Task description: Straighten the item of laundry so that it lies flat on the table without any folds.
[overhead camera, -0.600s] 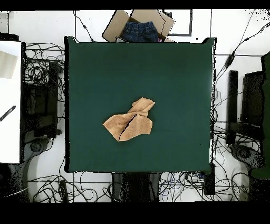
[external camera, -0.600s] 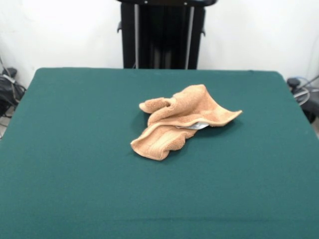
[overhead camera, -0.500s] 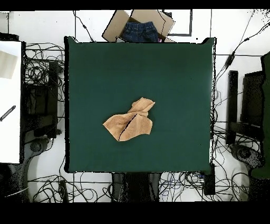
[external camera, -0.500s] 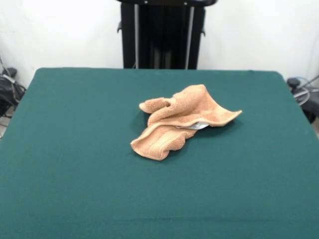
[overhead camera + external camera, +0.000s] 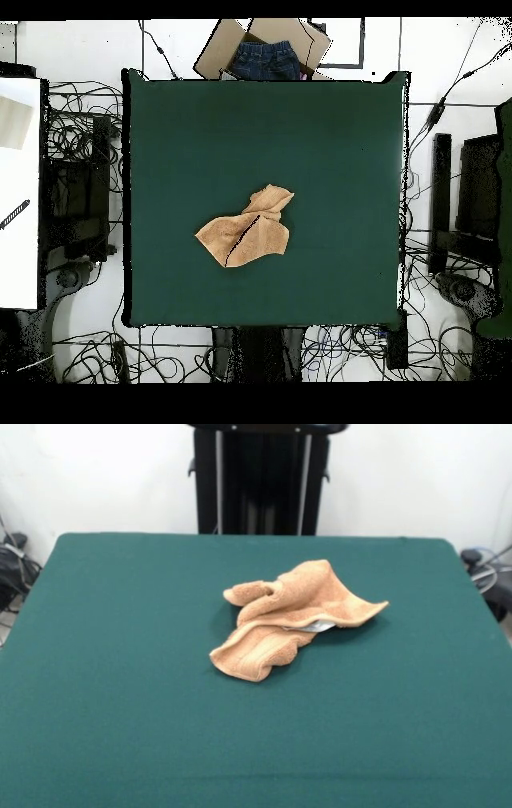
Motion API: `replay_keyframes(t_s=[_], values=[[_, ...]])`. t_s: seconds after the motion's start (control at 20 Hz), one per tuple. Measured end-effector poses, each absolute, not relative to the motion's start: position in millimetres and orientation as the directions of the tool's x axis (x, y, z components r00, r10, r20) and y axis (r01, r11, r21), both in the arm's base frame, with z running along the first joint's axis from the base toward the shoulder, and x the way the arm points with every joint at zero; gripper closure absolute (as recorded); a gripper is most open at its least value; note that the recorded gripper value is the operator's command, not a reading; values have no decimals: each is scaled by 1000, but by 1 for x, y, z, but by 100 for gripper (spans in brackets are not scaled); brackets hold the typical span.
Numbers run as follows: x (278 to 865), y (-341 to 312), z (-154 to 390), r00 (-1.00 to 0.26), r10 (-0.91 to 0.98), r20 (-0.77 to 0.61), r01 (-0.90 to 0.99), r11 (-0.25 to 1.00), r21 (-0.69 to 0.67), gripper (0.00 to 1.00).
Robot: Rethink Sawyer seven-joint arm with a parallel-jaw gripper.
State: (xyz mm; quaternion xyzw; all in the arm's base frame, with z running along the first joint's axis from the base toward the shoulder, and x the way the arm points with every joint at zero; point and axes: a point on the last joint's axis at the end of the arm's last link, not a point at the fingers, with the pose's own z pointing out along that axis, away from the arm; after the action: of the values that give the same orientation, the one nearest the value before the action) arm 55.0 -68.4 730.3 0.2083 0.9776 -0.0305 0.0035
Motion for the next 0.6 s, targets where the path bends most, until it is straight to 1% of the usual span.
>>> replay_keyframes(t_s=[0.2,0.3,0.4,0.6], values=[[37,-51,753,-909,402,115,394,915,-82,0],[28,-47,751,-917,373,142,364,927,-85,0],[24,-49,750,-930,351,112,345,936,-71,0],[8,-67,742,-953,299,-48,300,954,-12,0]])
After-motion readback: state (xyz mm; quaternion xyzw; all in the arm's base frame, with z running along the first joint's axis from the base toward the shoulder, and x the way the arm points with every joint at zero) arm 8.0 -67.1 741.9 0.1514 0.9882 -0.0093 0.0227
